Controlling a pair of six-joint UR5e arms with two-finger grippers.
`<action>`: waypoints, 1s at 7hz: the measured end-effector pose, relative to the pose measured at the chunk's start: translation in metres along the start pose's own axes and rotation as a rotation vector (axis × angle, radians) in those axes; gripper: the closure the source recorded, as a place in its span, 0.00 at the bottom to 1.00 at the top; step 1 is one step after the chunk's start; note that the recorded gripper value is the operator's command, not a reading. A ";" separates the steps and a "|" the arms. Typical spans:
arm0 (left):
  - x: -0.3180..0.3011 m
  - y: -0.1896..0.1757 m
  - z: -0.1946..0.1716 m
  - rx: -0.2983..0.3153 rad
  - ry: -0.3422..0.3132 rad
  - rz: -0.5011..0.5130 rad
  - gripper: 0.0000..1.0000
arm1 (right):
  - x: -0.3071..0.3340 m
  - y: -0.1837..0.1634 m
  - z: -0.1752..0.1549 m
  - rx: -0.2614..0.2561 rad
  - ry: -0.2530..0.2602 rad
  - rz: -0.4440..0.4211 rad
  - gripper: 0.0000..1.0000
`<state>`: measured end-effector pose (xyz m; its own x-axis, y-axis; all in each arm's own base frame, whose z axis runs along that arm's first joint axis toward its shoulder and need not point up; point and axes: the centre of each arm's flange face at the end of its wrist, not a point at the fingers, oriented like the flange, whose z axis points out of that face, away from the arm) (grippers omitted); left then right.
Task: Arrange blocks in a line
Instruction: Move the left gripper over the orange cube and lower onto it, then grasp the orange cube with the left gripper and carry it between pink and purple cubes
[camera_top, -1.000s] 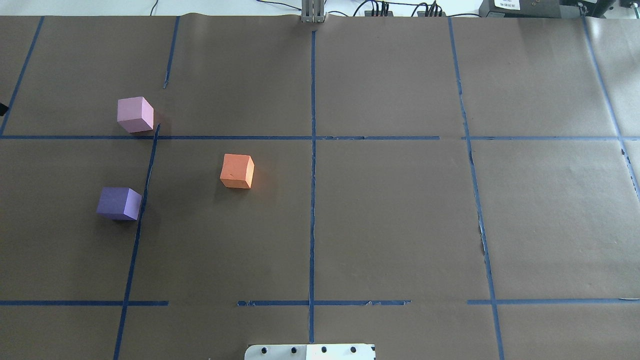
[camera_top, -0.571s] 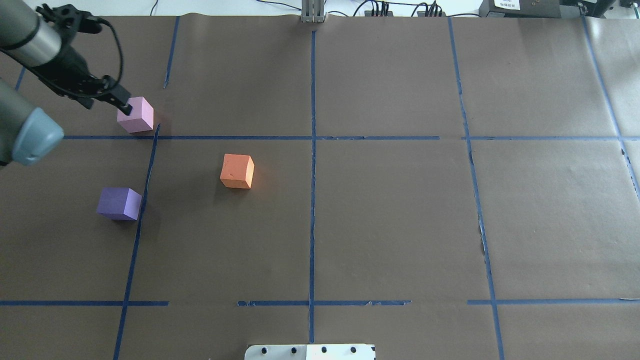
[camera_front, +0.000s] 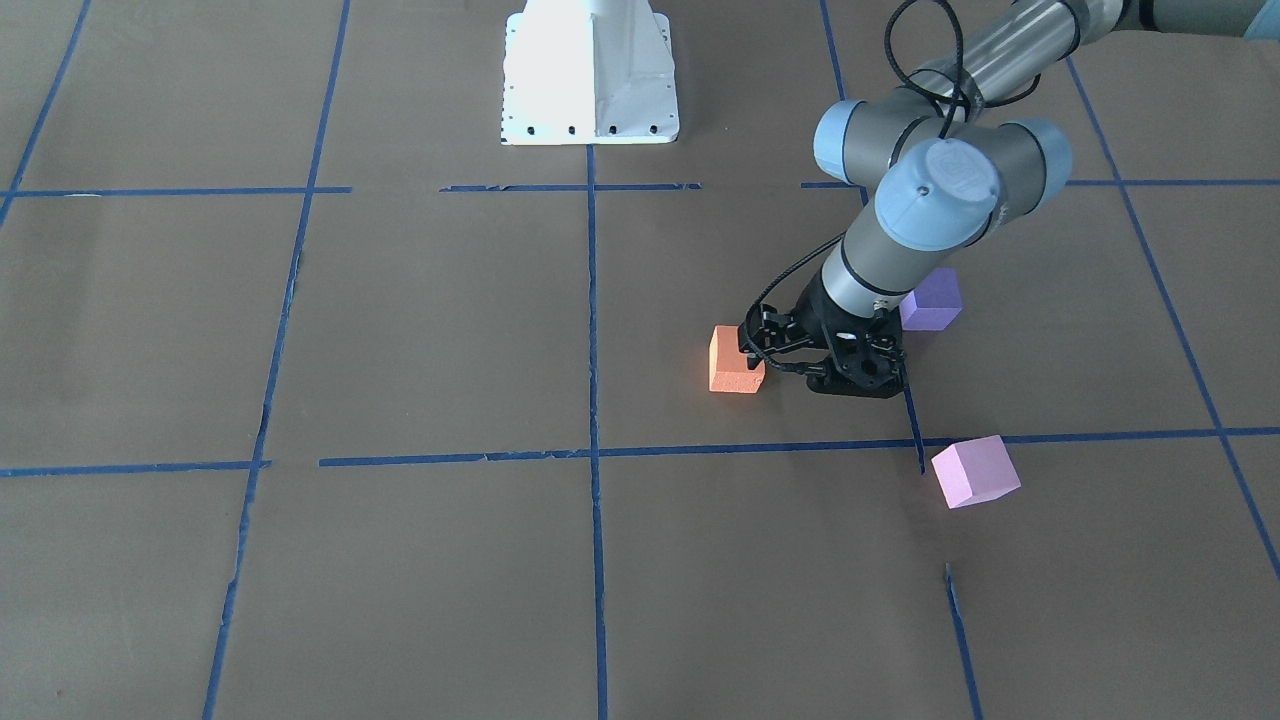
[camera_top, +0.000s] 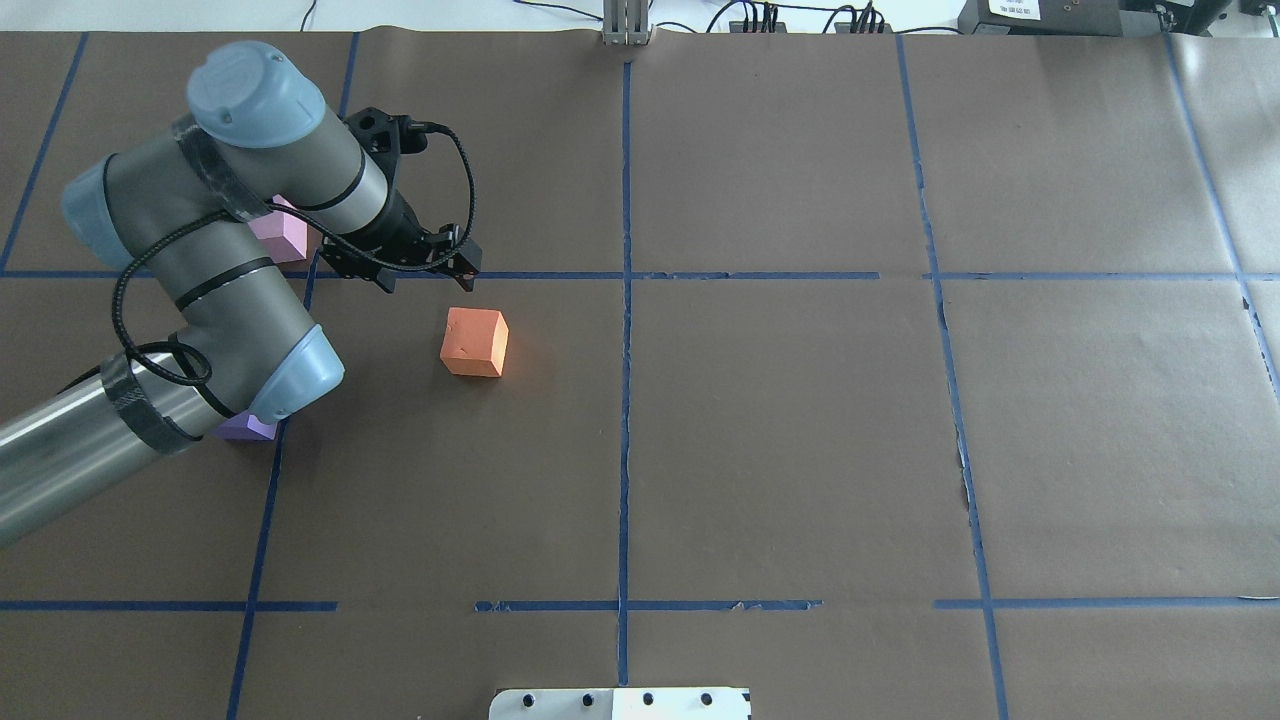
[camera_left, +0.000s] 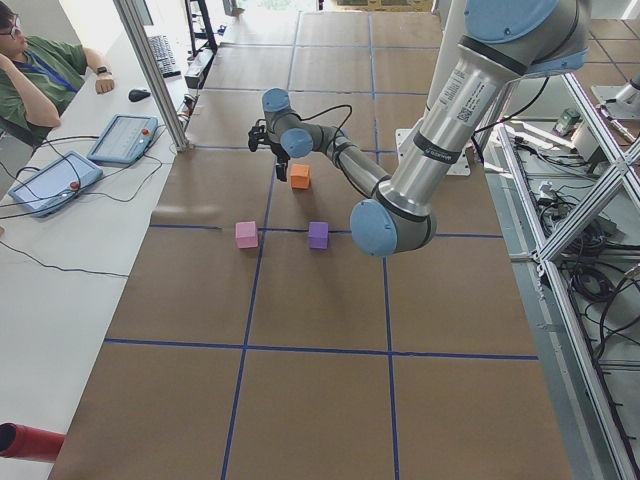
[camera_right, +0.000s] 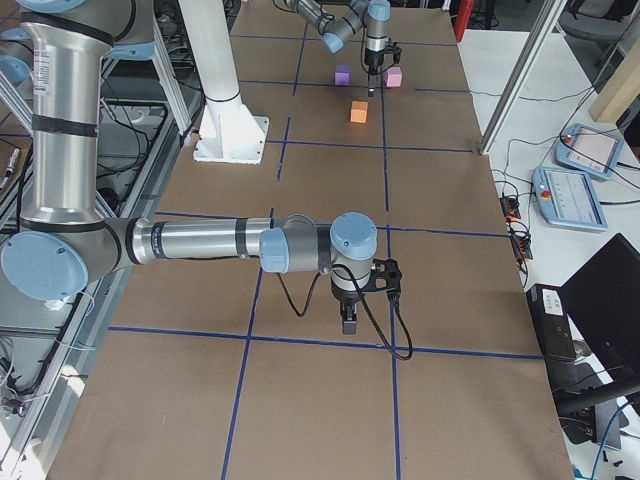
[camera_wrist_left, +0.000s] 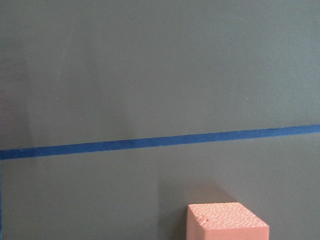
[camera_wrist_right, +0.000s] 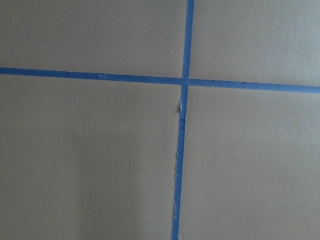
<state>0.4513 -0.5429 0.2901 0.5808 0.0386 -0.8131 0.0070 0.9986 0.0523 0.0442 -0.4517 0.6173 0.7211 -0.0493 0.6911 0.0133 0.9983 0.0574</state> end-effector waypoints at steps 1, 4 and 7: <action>0.016 0.009 0.015 0.009 -0.005 -0.021 0.00 | 0.000 0.000 0.000 0.000 0.000 0.000 0.00; 0.034 0.028 0.047 0.008 -0.039 -0.059 0.10 | 0.000 0.000 0.000 0.000 0.000 0.000 0.00; 0.032 0.034 0.064 0.006 -0.067 -0.066 0.91 | 0.000 0.000 0.000 0.000 0.000 0.000 0.00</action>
<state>0.5219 -0.5100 0.3027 0.6318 -0.0302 -0.7745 0.0520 0.9986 0.0035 0.0442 -0.4517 0.6175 0.7211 -0.0490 0.6911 0.0133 0.9983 0.0570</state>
